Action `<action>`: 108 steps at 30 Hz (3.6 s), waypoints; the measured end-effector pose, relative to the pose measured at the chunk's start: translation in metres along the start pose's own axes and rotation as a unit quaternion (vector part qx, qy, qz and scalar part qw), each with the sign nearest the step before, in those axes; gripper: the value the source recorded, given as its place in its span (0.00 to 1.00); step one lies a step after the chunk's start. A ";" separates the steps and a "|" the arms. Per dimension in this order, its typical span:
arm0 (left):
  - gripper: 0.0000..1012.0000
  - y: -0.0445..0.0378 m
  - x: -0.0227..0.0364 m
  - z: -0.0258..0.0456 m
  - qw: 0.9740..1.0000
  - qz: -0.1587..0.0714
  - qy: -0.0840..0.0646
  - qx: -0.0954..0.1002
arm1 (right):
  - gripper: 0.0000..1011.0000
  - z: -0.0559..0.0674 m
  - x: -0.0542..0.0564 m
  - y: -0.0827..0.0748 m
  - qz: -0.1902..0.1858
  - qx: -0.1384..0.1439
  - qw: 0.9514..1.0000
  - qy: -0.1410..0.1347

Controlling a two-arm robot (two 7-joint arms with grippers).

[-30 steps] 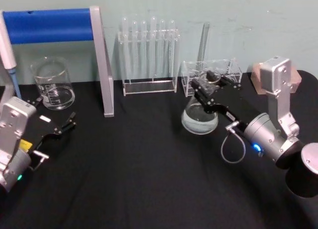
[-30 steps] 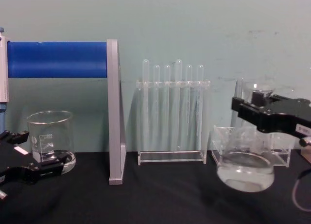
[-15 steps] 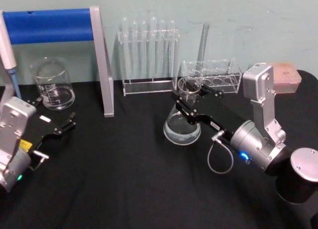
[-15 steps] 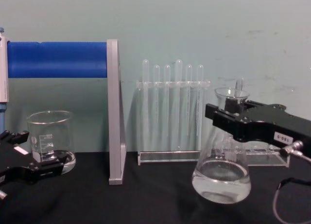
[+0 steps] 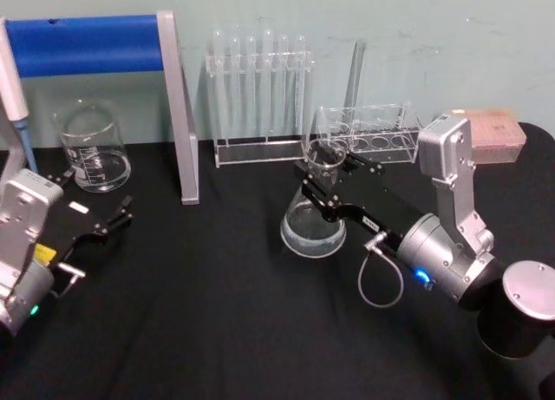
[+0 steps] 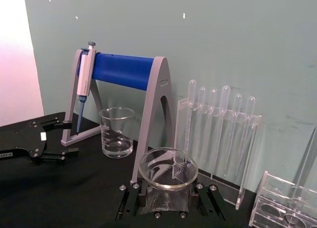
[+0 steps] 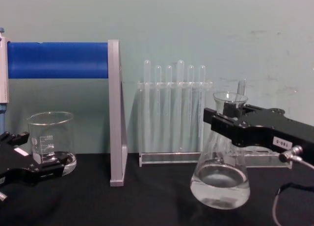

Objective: Grasp the erlenmeyer flask with one hand, shake it three times, then place it back.

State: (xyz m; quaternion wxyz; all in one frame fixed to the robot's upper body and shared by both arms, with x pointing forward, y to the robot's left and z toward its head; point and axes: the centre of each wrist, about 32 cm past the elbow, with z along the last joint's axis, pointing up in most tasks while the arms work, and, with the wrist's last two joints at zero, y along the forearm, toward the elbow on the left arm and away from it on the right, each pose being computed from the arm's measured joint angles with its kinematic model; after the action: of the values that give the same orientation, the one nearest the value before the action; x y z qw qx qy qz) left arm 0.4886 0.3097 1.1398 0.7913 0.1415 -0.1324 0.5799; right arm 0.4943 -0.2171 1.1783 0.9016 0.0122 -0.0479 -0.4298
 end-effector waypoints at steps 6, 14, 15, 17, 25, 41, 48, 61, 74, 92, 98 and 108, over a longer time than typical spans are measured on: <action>0.99 0.0000 0.0000 0.0000 1.000 0.000 0.000 0.000 | 0.44 -0.007 0.000 0.000 -0.001 0.001 1.000 0.002; 0.99 0.0000 0.0000 0.0000 1.000 0.000 0.000 0.000 | 0.44 -0.016 0.000 0.001 0.002 0.001 1.000 0.007; 0.99 0.0000 0.0000 0.0000 1.000 0.000 0.000 0.000 | 0.44 -0.019 0.000 0.001 0.005 0.002 1.000 0.009; 0.99 0.0000 0.0000 0.0000 1.000 0.000 0.000 0.000 | 0.44 -0.021 0.000 0.002 0.008 0.003 1.000 0.011; 0.99 0.0000 0.0000 0.0000 1.000 0.000 0.000 0.000 | 0.44 -0.029 -0.003 0.003 0.023 0.000 1.000 0.014; 0.99 0.0000 0.0000 0.0000 1.000 0.000 0.000 0.000 | 0.44 -0.040 -0.005 0.005 0.031 -0.012 0.999 0.014; 0.99 0.0000 0.0000 0.0000 1.000 0.000 0.000 0.000 | 0.44 -0.042 -0.005 0.005 0.032 -0.016 0.999 0.013; 0.99 0.0000 0.0000 0.0000 1.000 0.000 0.000 0.000 | 0.44 -0.044 -0.007 0.004 0.033 -0.022 0.999 0.014; 0.99 0.0000 0.0000 0.0000 1.000 0.000 0.000 0.000 | 0.44 -0.047 -0.008 0.003 0.032 -0.029 0.999 0.017; 0.99 0.0000 0.0000 0.0000 1.000 0.000 0.000 0.000 | 0.44 -0.048 -0.008 0.002 0.031 -0.032 0.999 0.018; 0.99 0.0000 0.0000 0.0000 1.000 0.000 0.000 0.000 | 0.45 -0.048 -0.008 0.003 0.031 -0.032 0.999 0.018; 0.99 0.0000 0.0000 0.0000 1.000 0.000 0.000 0.000 | 0.72 -0.048 -0.008 0.003 0.031 -0.032 0.999 0.018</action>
State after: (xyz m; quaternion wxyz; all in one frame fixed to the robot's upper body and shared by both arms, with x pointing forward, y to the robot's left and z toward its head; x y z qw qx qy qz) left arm 0.4886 0.3097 1.1398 0.7913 0.1415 -0.1325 0.5799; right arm 0.4959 -0.2104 1.1306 0.9152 -0.0104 -0.0186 -0.4025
